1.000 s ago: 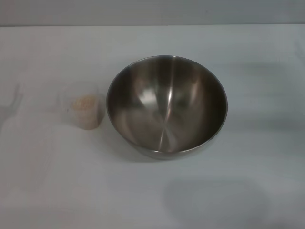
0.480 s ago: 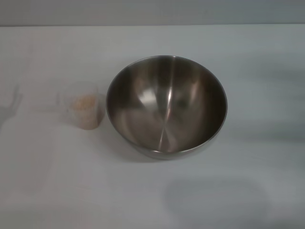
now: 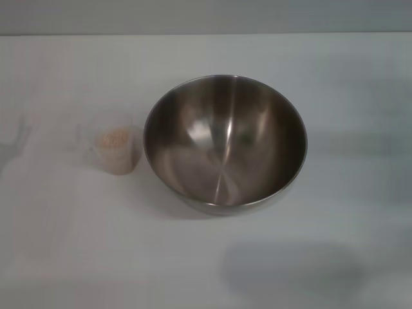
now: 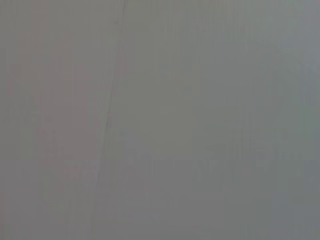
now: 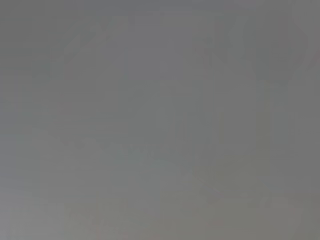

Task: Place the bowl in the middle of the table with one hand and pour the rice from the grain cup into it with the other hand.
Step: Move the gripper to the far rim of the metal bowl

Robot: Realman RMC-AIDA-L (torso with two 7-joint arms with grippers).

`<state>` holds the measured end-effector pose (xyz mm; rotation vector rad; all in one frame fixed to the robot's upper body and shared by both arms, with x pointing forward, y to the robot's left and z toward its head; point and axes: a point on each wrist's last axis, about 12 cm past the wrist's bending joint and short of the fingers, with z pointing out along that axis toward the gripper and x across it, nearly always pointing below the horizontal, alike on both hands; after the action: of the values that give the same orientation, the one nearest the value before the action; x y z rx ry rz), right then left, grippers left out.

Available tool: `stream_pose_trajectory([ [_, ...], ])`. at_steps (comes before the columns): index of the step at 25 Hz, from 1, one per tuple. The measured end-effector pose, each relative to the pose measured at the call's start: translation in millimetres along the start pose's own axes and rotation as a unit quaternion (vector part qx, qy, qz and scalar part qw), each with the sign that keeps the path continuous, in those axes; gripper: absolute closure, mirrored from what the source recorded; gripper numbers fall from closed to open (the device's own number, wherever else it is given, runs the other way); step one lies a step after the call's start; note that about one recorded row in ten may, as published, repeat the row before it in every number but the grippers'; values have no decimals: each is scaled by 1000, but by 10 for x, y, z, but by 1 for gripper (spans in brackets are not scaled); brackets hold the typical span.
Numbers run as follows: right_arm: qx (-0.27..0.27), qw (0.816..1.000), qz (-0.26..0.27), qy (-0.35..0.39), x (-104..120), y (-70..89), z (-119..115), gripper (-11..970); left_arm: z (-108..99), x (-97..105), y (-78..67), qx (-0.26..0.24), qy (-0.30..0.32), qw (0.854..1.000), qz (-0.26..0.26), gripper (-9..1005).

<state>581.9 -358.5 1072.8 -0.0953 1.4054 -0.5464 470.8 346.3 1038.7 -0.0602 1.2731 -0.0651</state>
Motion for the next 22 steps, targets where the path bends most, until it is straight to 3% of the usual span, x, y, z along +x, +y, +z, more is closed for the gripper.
stream_pose_trajectory([
  [8,-46,995,65,59,-36,369,157,165,6,13,-1,0,5,1000,0,167],
  [9,-68,991,85,74,-78,522,202,164,7,17,1,-1,6,1000,0,167],
  [10,-68,991,85,74,-78,522,202,164,8,20,2,-1,8,1000,1,168],
  [11,-89,987,99,84,-126,661,238,164,10,22,4,-2,9,1000,2,168],
  [13,-100,986,105,88,-149,725,246,164,12,24,7,-2,10,1000,3,168],
  [14,-126,980,123,90,-215,866,266,164,15,27,8,-2,12,1000,5,168],
  [15,-126,980,123,90,-215,866,266,164,15,27,8,-2,12,1000,5,169],
  [19,-185,961,169,114,-315,1115,304,165,20,30,9,-3,13,1000,5,170],
  [22,-202,956,175,123,-337,1175,312,165,21,29,13,-3,13,1000,6,170],
])
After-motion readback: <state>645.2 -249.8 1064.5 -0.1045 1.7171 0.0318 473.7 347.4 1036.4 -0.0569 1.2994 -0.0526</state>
